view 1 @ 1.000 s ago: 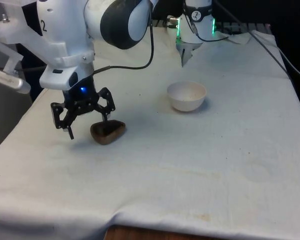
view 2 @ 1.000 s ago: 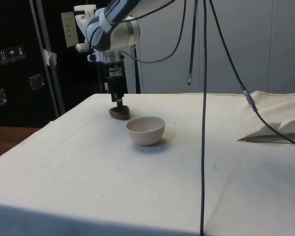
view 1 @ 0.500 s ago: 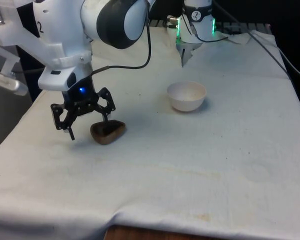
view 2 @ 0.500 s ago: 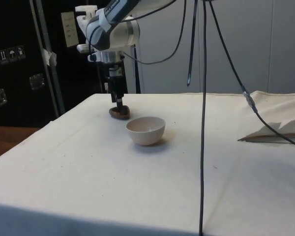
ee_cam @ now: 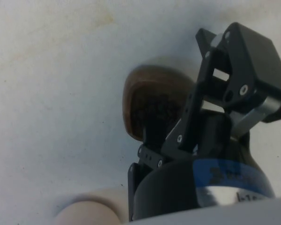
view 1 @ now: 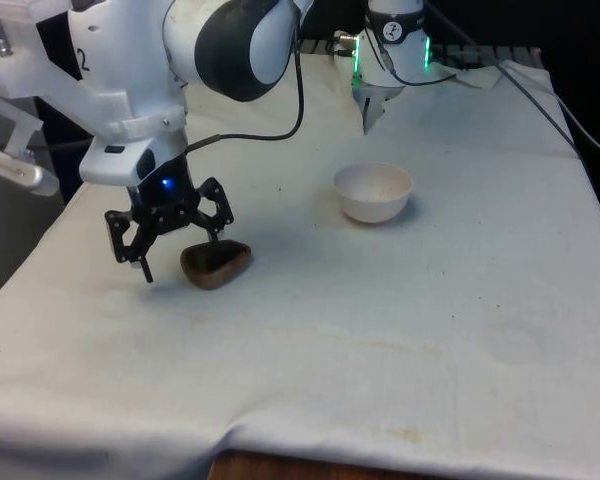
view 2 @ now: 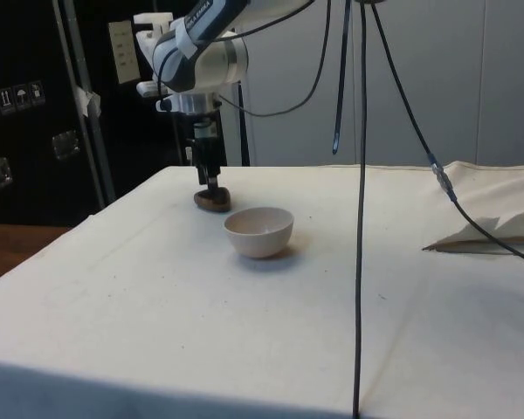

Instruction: Pour the coffee beans from the cup into the bowl.

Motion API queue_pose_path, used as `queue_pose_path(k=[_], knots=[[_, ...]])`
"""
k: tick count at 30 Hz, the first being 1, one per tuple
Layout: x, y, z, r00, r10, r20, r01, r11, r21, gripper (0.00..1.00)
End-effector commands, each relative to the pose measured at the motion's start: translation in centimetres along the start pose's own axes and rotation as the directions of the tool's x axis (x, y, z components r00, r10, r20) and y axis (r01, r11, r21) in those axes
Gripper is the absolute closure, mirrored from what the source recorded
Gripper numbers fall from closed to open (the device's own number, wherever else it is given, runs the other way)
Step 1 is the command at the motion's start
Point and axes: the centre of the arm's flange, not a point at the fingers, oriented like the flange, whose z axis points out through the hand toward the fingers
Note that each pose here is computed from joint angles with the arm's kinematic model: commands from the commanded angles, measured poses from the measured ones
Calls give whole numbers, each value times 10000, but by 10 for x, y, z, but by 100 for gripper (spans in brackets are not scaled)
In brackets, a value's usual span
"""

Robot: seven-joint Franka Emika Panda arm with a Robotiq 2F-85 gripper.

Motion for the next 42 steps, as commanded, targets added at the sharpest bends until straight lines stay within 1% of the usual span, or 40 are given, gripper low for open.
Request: queue_pose_path(k=[1, 11, 12, 13, 14, 16, 17, 18, 22, 23, 28, 29, 30, 42], knots=[[1, 0, 2, 10000, -7, -5, 7, 10000, 19, 0], [0, 0, 1, 10000, 10, -9, -10, 10000, 24, 0], [0, 0, 1, 10000, 10, -9, -10, 10000, 24, 1], [0, 0, 2, 10000, 13, -4, -13, 10000, 32, 5], [0, 0, 2, 10000, 19, -12, -18, 10000, 35, 19], [0, 0, 2, 10000, 19, -15, -18, 10000, 25, 31], [0, 0, 2, 10000, 22, -10, -22, 10000, 33, 37], [0, 0, 2, 10000, 19, -15, -18, 10000, 25, 37], [0, 0, 2, 10000, 22, -6, -22, 10000, 42, 59], [0, 0, 2, 10000, 22, -6, -22, 10000, 42, 70], [0, 0, 2, 10000, 22, -6, -22, 10000, 42, 97], [0, 0, 2, 10000, 17, 0, -17, 10000, 36, 97], [0, 0, 2, 10000, 17, 0, -17, 10000, 36, 100], [0, 0, 2, 10000, 22, -6, -22, 10000, 42, 100]])
